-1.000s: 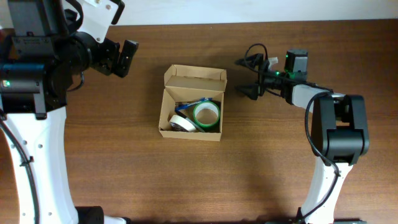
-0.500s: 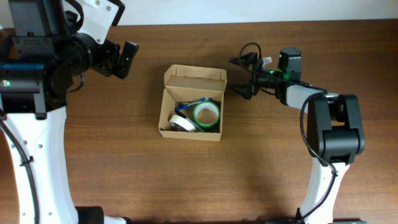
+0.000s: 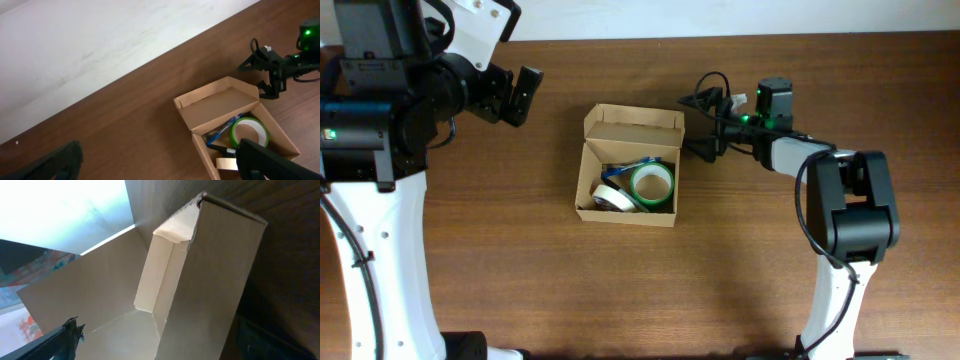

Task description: Pack container

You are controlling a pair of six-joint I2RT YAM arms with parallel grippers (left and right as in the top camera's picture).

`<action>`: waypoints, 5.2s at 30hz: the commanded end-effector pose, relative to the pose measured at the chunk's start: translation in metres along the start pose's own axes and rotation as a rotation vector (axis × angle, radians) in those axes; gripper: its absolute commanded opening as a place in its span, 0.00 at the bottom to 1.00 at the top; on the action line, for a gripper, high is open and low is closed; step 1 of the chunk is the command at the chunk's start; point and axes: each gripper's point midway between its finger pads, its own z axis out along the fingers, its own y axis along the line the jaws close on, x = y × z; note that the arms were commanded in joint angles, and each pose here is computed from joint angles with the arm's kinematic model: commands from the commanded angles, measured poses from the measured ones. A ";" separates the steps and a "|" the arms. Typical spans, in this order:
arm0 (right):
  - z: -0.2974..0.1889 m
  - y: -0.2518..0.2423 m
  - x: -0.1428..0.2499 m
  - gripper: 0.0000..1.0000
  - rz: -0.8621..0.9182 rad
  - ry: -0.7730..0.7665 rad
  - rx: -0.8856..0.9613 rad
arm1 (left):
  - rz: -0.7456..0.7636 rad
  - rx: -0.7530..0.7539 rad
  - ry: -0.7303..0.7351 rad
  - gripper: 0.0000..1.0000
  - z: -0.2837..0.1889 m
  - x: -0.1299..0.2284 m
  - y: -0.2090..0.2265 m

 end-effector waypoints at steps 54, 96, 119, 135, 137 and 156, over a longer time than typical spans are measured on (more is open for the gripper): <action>-0.009 0.068 0.083 0.99 -0.686 0.355 -0.256 | 0.051 -0.012 -0.017 0.99 -0.008 -0.003 0.000; 0.023 0.089 0.220 0.99 -0.843 0.659 -0.274 | 0.081 -0.039 -0.039 0.99 -0.008 -0.009 0.005; -0.095 0.199 0.400 0.04 -1.416 0.670 -0.515 | 0.050 0.016 0.001 0.02 -0.004 0.002 -0.002; -0.096 0.201 0.353 0.04 -1.438 0.564 -0.481 | -0.132 0.143 0.174 0.02 -0.024 0.047 -0.038; -0.101 0.204 0.356 0.04 -1.466 0.551 -0.489 | -0.117 0.124 0.130 0.02 -0.034 0.040 -0.037; -0.181 0.338 0.364 0.04 -1.431 0.272 -0.515 | -0.070 -0.059 -0.227 0.02 -0.139 -0.007 -0.040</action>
